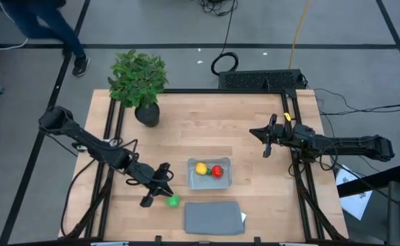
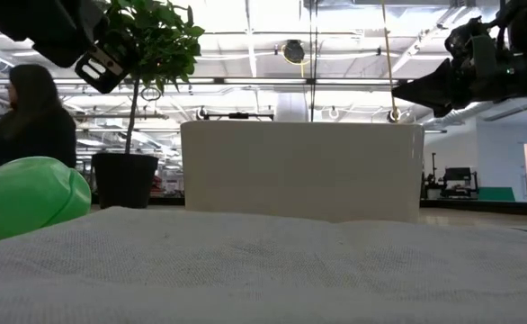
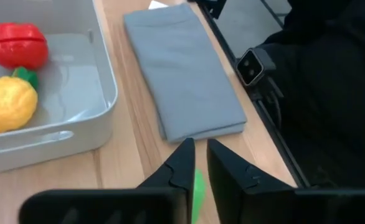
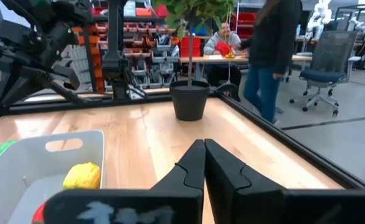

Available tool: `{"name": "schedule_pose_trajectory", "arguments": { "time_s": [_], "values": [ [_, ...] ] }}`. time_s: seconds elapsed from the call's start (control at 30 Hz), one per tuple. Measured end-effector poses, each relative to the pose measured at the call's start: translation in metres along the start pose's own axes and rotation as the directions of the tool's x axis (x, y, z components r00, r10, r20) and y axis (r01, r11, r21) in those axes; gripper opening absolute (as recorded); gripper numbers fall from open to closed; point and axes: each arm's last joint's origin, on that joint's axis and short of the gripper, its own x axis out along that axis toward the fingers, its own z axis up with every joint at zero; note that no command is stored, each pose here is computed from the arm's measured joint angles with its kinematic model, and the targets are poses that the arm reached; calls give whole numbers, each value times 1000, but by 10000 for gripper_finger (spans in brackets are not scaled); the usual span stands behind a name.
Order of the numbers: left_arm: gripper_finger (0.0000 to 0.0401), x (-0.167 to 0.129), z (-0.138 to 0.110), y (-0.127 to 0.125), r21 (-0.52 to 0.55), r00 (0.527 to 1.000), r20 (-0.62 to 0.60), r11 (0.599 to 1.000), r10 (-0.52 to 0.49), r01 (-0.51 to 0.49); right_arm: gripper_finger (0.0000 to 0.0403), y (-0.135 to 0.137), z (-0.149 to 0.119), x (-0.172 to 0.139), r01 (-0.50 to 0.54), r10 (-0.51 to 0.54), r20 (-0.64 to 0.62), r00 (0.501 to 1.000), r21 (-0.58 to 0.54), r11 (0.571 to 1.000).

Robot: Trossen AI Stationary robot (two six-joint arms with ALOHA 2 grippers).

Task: Pick and placing Produce into tupperware
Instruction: Put the green pear into the gray bin

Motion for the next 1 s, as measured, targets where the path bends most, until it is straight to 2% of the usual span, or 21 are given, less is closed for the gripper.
{"name": "schedule_pose_trajectory", "arguments": {
  "time_s": [0.13, 0.4, 0.57, 0.73, 1.0],
  "values": [
    [91, 0, 2, -1, -2, 1000, 24, 1000, -7, 7, 0, 0, -1, 0, 0, 0, -10, 1000, -1, 1000],
    [234, 0, 5, -2, -23, 999, 48, 1000, -16, 17, 0, 0, -1, 0, 0, 0, -9, 1000, -1, 1000],
    [301, 0, 5, -3, -38, 997, 41, 997, -59, 61, 0, 0, -1, 0, 0, 0, -10, 1000, -1, 1000],
    [329, 1, 4, -4, -61, 997, 36, 996, -64, 66, 0, 1, -1, 0, -38, 38, -10, 999, 0, 999],
    [331, 25, -12, 3, -72, 998, -66, 997, -11, 6, 0, 2, -1, 0, -51, 51, -9, 999, 1, 999]
  ]
}}
